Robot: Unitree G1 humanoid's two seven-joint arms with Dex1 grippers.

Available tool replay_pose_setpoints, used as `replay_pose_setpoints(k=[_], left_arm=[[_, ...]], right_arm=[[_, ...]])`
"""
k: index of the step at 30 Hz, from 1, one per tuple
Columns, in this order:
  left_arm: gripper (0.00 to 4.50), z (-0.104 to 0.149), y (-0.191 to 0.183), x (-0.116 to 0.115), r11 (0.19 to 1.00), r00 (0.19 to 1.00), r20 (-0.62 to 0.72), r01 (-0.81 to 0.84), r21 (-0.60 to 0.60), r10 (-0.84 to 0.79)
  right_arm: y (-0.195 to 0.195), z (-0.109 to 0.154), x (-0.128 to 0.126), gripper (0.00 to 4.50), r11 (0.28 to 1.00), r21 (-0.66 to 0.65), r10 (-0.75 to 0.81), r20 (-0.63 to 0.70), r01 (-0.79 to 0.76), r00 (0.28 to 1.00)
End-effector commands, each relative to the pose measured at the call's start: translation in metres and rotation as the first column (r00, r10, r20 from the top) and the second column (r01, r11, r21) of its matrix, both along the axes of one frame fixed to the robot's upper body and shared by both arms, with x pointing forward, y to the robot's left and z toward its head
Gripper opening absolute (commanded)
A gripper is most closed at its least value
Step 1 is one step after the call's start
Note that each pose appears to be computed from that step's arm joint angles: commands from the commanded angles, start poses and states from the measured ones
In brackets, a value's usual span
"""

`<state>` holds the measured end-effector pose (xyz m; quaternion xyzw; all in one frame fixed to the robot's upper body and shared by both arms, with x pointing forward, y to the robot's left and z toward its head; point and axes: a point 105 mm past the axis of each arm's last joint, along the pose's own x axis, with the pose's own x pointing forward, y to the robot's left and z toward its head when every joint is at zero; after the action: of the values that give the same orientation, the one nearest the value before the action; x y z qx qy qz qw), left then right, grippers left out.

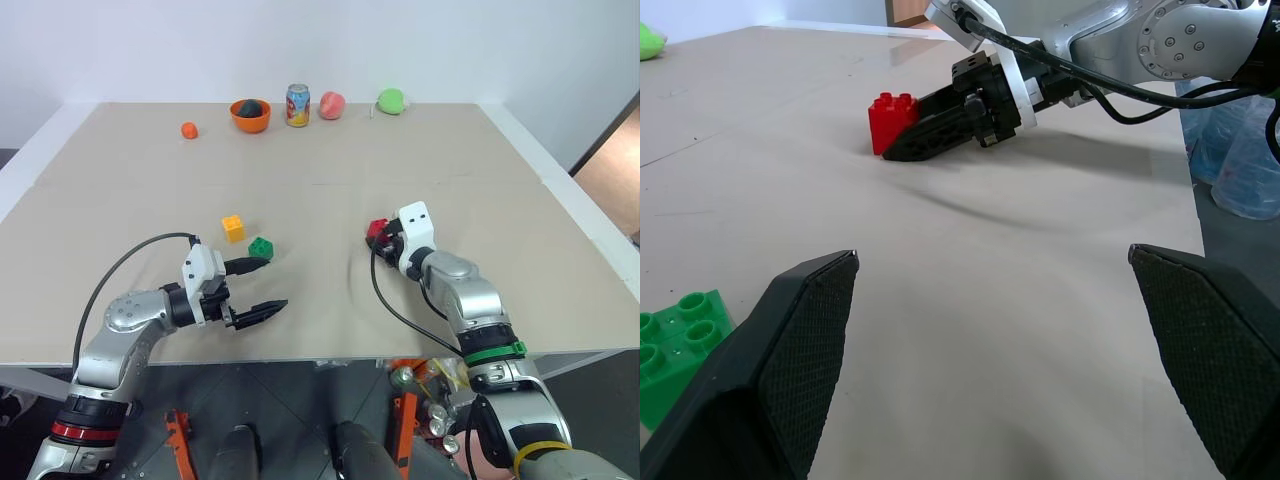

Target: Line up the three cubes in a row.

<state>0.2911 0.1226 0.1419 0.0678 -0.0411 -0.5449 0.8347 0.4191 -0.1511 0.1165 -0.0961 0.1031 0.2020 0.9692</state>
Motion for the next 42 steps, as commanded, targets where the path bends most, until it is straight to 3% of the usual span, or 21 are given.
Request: replay_pose_setpoints(k=[1,7,14,21,26,33,42], left_arm=[[4.5,0.016,0.004,-0.003,1.0,0.998,0.052,0.023,-0.013,-0.022],[4.5,0.029,0.011,-0.008,0.995,0.994,0.035,0.1,-0.022,-0.099],[4.5,0.04,0.027,-0.012,0.995,0.994,0.029,0.103,-0.017,-0.102],[4.5,0.04,0.04,-0.024,0.999,0.999,0.011,0.048,-0.008,-0.048],[4.5,0.041,0.045,-0.035,1.0,1.0,0.006,0.009,-0.011,-0.009],[4.5,0.041,0.049,-0.045,0.999,0.999,-0.007,-0.034,-0.009,0.034],[4.5,0.04,0.045,-0.05,0.999,0.998,-0.016,-0.053,-0.011,0.053]], right_arm=[[-0.011,0.018,0.003,1.23,1.0,0.0,0.008,0.047,-0.008,0.999],[0.008,0.032,-0.019,1.23,0.952,-0.015,0.307,0.082,-0.307,0.948],[0.027,0.029,-0.057,1.23,0.713,-0.005,0.701,-0.03,-0.701,0.713],[0.037,0.014,-0.063,1.23,0.535,-0.086,0.827,-0.153,-0.841,0.542],[0.036,0.008,-0.068,1.23,0.445,-0.11,0.864,-0.208,-0.889,0.458],[0.032,0.006,-0.069,1.23,0.413,-0.106,0.876,-0.225,-0.905,0.426],[0.019,0.015,-0.056,1.23,0.447,-0.161,0.856,-0.211,-0.88,0.473]])
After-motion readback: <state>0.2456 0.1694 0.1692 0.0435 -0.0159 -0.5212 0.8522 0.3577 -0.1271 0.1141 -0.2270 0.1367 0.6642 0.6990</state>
